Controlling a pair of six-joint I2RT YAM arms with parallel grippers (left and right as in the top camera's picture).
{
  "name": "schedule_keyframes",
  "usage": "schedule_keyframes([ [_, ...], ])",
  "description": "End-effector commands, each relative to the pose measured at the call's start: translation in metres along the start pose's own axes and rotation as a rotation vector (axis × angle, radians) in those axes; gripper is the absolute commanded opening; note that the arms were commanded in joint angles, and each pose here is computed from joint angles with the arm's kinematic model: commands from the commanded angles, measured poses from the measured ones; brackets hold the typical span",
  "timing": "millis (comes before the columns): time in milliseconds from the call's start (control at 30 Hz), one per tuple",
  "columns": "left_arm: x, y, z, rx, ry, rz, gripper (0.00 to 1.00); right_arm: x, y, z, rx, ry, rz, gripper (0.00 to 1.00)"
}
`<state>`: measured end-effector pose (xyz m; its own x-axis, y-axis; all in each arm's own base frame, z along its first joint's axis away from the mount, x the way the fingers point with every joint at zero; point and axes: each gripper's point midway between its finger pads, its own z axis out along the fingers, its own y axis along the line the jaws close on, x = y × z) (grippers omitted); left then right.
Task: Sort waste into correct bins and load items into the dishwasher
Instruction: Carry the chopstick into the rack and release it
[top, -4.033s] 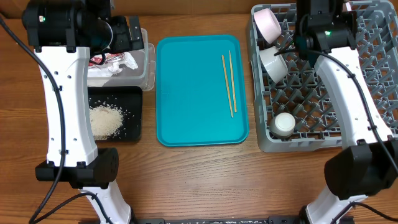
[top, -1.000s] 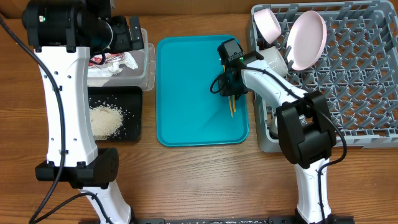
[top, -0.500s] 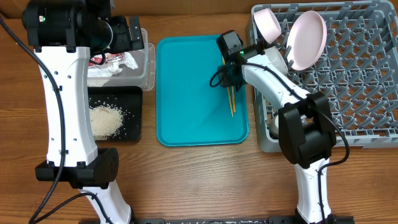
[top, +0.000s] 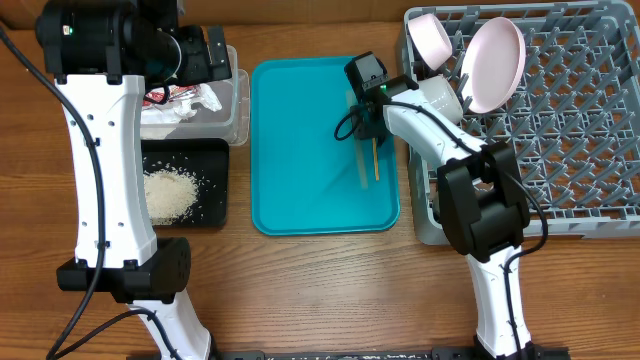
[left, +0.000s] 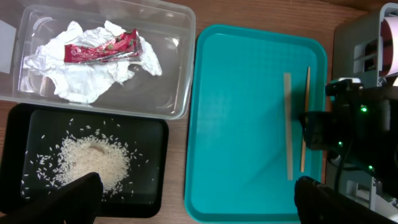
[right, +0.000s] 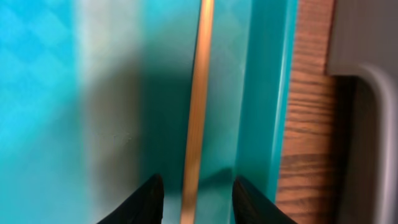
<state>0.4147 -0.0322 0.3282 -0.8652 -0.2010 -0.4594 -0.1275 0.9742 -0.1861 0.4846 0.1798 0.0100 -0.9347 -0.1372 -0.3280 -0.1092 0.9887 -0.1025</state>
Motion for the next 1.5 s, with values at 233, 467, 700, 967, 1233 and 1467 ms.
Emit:
schedule_keyframes([
  [233, 0.000, 0.000, 0.004, -0.005, 0.007, -0.008, 1.00, 0.010, -0.003, 0.017, 0.024, 0.047, 0.003, 0.28],
  [467, 0.000, 0.000, 0.004, -0.005, 0.007, -0.008, 1.00, 0.038, 0.000, 0.014, 0.004, 0.164, -0.011, 0.04],
  [700, 0.000, 0.000, 0.004, -0.005, 0.007, -0.008, 1.00, 0.035, 0.007, -0.021, -0.060, 0.202, -0.009, 0.04],
  [967, 0.000, 0.000, 0.004, -0.005, 0.007, -0.008, 1.00, -0.021, 0.004, -0.161, -0.171, 0.024, 0.014, 0.04],
  [1233, 0.000, 0.000, 0.004, -0.005, 0.007, -0.007, 1.00, -0.009, -0.053, -0.241, -0.093, -0.033, 0.069, 0.04],
  [1467, 0.000, 0.000, 0.004, -0.005, 0.007, -0.008, 1.00, 0.027, -0.105, -0.239, -0.004, 0.120, 0.141, 0.04],
])
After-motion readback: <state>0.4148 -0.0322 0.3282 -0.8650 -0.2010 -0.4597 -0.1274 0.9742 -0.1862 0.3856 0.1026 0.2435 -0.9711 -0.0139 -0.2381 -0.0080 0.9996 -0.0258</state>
